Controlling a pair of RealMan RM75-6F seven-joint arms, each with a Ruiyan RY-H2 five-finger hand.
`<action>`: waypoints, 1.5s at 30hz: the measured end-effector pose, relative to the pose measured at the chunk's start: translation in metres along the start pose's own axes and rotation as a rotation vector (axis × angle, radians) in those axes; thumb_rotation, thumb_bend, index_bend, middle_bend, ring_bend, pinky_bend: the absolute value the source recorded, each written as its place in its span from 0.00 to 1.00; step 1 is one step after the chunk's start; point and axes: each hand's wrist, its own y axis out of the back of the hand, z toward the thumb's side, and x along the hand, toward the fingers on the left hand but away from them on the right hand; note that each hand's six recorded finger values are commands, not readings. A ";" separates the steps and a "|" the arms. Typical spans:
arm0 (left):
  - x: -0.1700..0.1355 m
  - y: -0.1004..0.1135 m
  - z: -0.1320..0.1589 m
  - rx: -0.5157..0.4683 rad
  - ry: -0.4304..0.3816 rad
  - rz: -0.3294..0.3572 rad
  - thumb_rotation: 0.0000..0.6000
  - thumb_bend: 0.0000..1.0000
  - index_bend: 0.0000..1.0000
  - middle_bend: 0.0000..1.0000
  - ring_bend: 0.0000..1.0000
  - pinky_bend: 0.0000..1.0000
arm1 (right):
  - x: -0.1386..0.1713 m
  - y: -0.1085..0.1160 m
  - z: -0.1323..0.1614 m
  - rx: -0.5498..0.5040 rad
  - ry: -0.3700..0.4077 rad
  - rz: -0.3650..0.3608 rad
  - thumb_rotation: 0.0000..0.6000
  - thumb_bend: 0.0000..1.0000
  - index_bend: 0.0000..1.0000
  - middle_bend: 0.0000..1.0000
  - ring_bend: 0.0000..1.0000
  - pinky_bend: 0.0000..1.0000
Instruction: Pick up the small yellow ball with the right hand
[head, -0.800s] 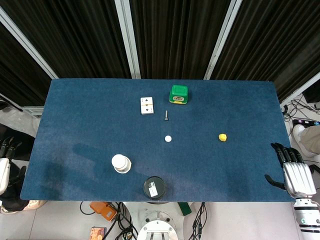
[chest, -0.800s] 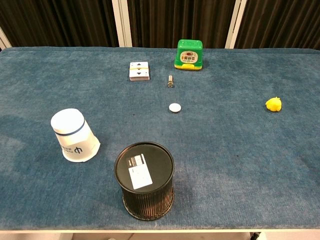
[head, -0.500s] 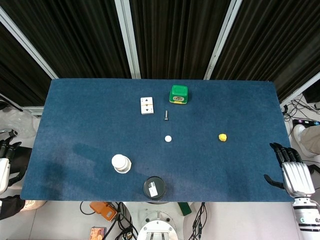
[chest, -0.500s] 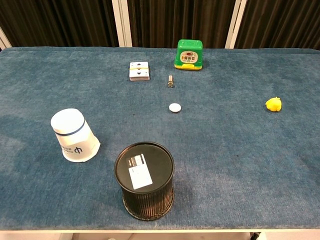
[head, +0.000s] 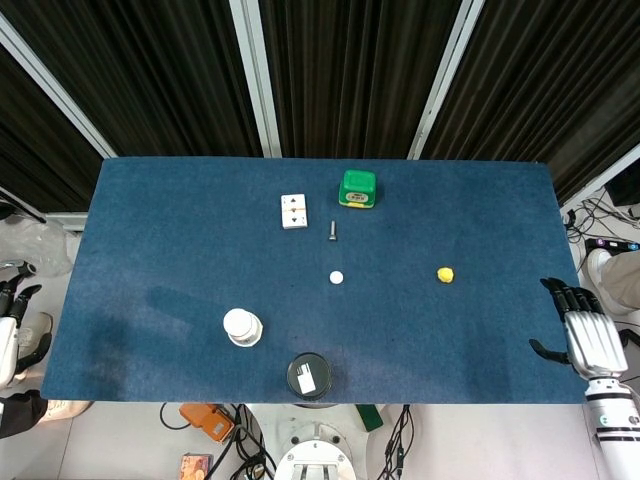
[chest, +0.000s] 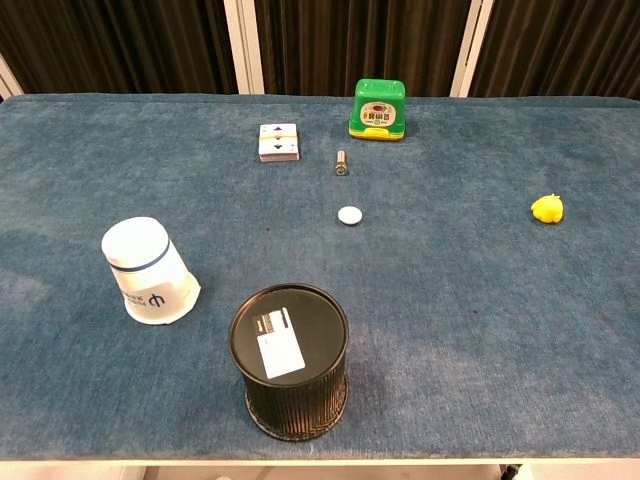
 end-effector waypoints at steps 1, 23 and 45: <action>0.000 0.000 0.000 0.000 0.000 0.000 1.00 0.29 0.17 0.05 0.06 0.17 | -0.004 -0.002 0.001 0.000 0.005 0.004 1.00 0.30 0.18 0.18 0.21 0.17; 0.000 0.002 -0.002 0.001 0.012 0.006 1.00 0.29 0.17 0.05 0.06 0.17 | -0.112 -0.065 0.007 0.027 0.029 0.095 1.00 0.30 0.36 0.18 0.21 0.17; 0.001 0.001 -0.004 0.002 0.013 0.001 1.00 0.29 0.17 0.05 0.06 0.17 | -0.154 -0.098 0.067 -0.027 0.127 0.131 1.00 0.31 0.43 0.18 0.21 0.17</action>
